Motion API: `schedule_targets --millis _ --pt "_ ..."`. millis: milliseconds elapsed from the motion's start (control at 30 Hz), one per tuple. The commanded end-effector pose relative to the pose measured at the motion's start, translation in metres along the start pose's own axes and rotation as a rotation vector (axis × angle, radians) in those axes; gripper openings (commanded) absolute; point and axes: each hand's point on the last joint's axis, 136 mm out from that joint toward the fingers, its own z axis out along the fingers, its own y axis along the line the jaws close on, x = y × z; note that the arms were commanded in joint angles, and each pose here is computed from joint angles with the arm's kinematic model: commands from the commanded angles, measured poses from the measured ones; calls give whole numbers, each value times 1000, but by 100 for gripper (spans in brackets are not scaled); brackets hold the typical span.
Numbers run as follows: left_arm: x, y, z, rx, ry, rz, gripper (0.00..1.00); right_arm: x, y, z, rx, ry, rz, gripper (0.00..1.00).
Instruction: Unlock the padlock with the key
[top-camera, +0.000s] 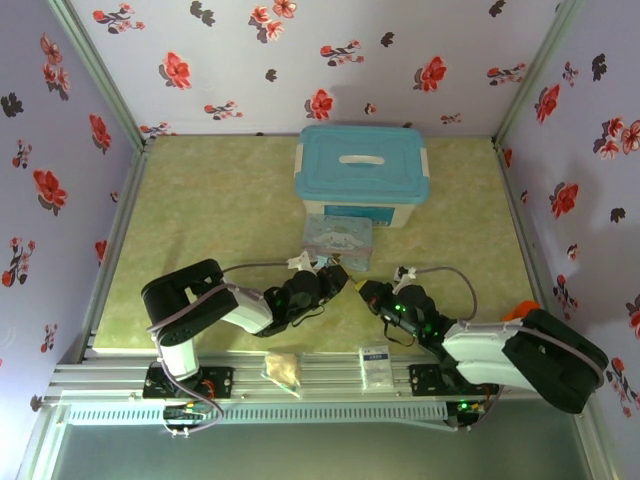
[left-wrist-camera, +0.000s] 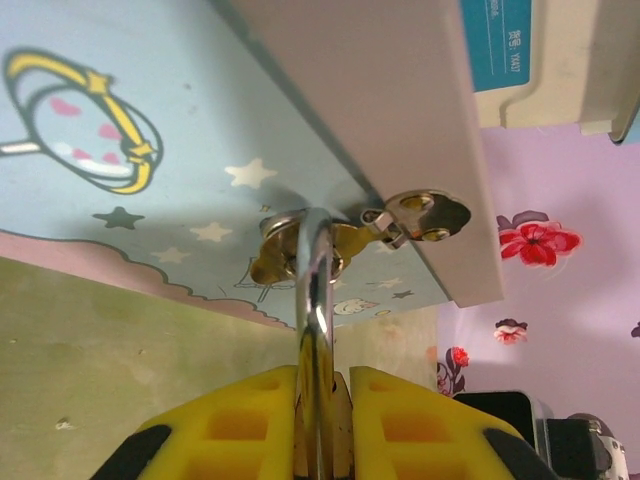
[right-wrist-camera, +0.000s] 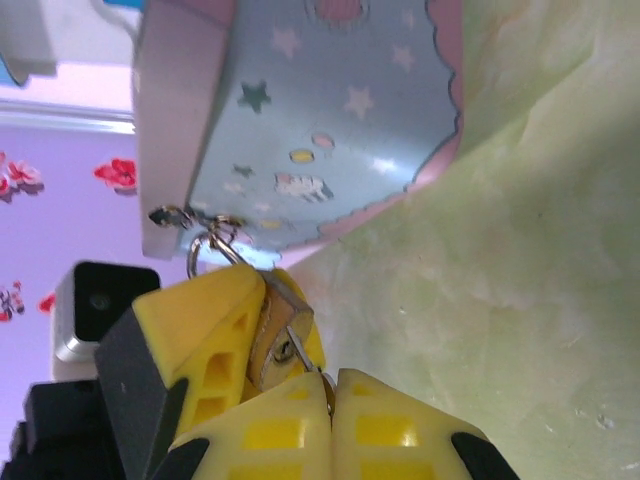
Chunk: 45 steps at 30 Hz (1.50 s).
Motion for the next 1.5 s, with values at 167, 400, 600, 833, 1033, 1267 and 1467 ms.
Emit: schedule_targets --millis 167,400,600,833,1033,1267,1467 --pt "3 -30 3 123 0 -53 0 -9 28 0 -69 -51 2 0" --pt "-8 -29 0 108 -41 -54 0 -8 -3 -9 54 -54 -7 0" --pt "-10 -37 2 125 -47 -51 0 -6 1 -12 72 -37 -32 0" --pt "-12 -43 3 131 -48 -45 0 -1 10 -1 42 -7 -24 0" --pt "-11 -38 3 125 -42 -54 0 -2 11 6 36 -16 -29 0" --pt "-11 -35 5 121 -39 -62 0 -3 13 6 44 -17 -42 0" --pt "-9 -38 6 130 -27 -64 0 -4 18 12 11 -26 -38 0"
